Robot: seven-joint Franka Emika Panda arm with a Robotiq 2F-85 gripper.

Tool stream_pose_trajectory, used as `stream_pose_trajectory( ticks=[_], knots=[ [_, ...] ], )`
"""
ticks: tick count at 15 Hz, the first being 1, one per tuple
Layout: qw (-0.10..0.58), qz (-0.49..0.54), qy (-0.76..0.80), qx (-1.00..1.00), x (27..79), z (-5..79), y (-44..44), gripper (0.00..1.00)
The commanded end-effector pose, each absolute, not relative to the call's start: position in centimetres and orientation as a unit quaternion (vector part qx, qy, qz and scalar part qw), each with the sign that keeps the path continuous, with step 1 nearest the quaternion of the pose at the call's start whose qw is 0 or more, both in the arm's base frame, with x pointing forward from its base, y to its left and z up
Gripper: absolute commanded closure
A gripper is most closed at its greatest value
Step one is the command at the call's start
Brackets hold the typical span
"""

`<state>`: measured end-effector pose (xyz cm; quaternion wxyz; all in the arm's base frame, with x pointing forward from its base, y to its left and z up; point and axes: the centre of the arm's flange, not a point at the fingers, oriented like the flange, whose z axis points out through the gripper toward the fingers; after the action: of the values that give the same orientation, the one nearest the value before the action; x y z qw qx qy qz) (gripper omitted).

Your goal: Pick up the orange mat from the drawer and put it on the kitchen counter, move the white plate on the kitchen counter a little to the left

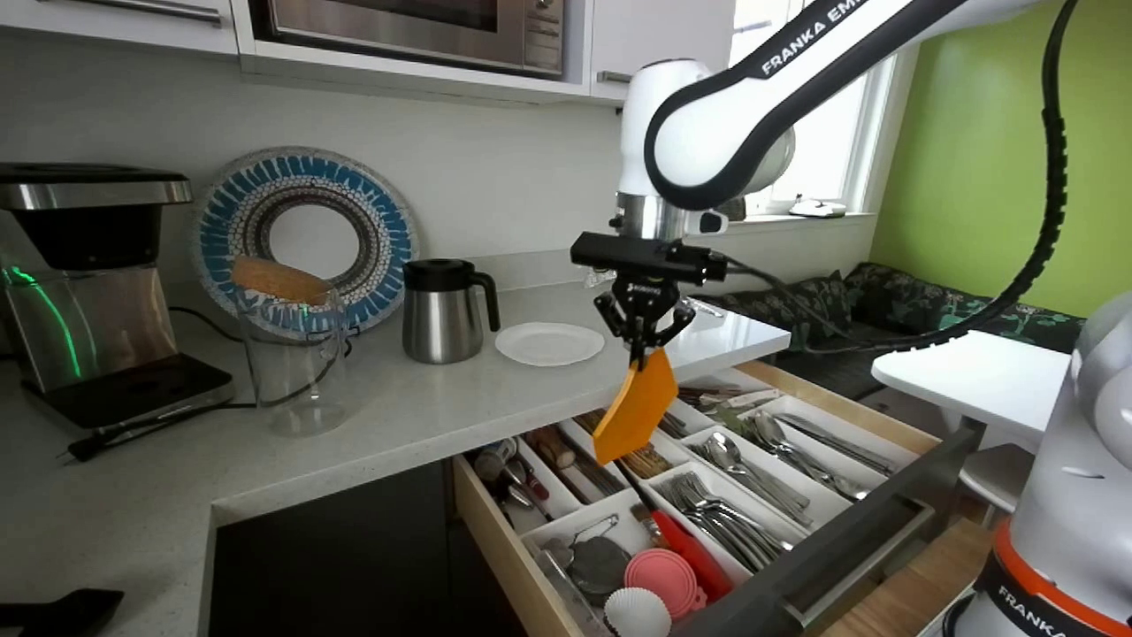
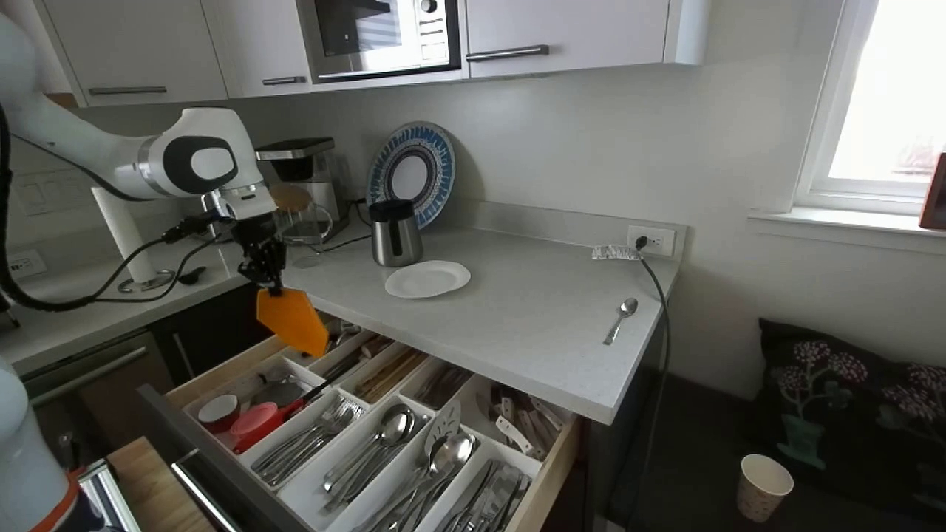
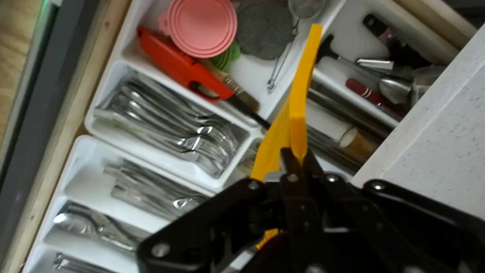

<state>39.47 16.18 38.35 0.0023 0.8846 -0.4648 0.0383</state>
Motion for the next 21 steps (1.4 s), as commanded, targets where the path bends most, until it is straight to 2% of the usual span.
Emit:
stream_pose_trajectory(
  ticks=[1,8,9,10,13,17,18,21],
  knots=[
    [0.070,0.022,-0.440,0.895,41.5,41.8,10.5,0.99],
    [0.260,0.071,-0.428,0.863,50.3,41.2,1.7,0.99],
    [0.268,0.066,-0.415,0.867,51.6,40.2,1.1,0.99],
    [0.234,0.071,-0.423,0.873,47.7,41.7,1.3,0.95],
    [0.252,0.063,-0.414,0.872,50.2,39.5,0.7,0.95],
    [0.253,0.062,-0.414,0.872,50.7,39.4,0.8,0.95],
    [0.253,0.063,-0.415,0.872,50.8,39.5,0.8,0.99],
    [0.275,0.086,-0.459,0.841,53.0,39.6,-1.1,0.99]
  ],
)
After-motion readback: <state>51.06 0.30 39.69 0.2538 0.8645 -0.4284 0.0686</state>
